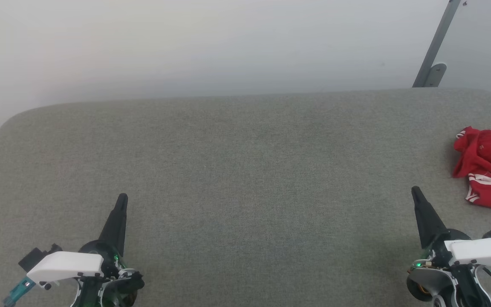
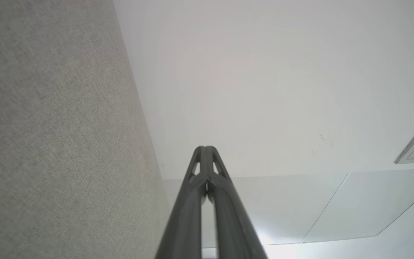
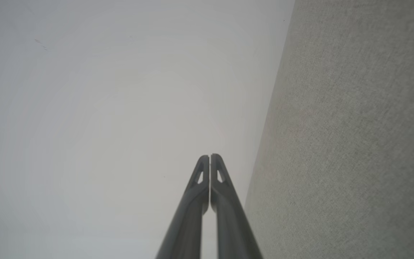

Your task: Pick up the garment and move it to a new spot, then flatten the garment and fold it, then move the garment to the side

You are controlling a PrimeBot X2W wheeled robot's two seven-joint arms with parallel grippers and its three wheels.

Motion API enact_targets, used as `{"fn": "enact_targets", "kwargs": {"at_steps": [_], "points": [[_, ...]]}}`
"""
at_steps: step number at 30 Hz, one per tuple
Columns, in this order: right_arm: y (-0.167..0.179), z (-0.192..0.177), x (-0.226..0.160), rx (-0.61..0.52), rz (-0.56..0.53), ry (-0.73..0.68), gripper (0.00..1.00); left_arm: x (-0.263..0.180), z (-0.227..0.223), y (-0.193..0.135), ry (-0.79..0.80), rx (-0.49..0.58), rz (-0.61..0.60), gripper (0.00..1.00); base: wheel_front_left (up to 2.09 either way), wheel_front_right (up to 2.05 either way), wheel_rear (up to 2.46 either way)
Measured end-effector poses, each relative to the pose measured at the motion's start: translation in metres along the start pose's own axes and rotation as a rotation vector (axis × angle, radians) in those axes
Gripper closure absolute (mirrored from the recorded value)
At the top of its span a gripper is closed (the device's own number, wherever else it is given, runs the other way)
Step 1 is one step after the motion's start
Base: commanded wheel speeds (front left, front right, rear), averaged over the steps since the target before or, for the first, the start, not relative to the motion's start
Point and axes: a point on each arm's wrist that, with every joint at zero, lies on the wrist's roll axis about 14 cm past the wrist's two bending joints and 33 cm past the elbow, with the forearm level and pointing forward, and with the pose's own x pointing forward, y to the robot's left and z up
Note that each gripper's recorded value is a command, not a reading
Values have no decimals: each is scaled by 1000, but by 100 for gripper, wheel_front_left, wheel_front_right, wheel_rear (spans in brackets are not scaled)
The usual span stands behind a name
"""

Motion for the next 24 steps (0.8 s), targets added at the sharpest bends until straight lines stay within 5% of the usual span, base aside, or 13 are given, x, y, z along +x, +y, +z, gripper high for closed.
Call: {"fn": "enact_targets", "kwargs": {"at_steps": [24], "points": [[0, 0, 0, 0, 0, 0, 100, 0, 0, 0, 0, 0, 0, 100, 0, 0, 0]]}}
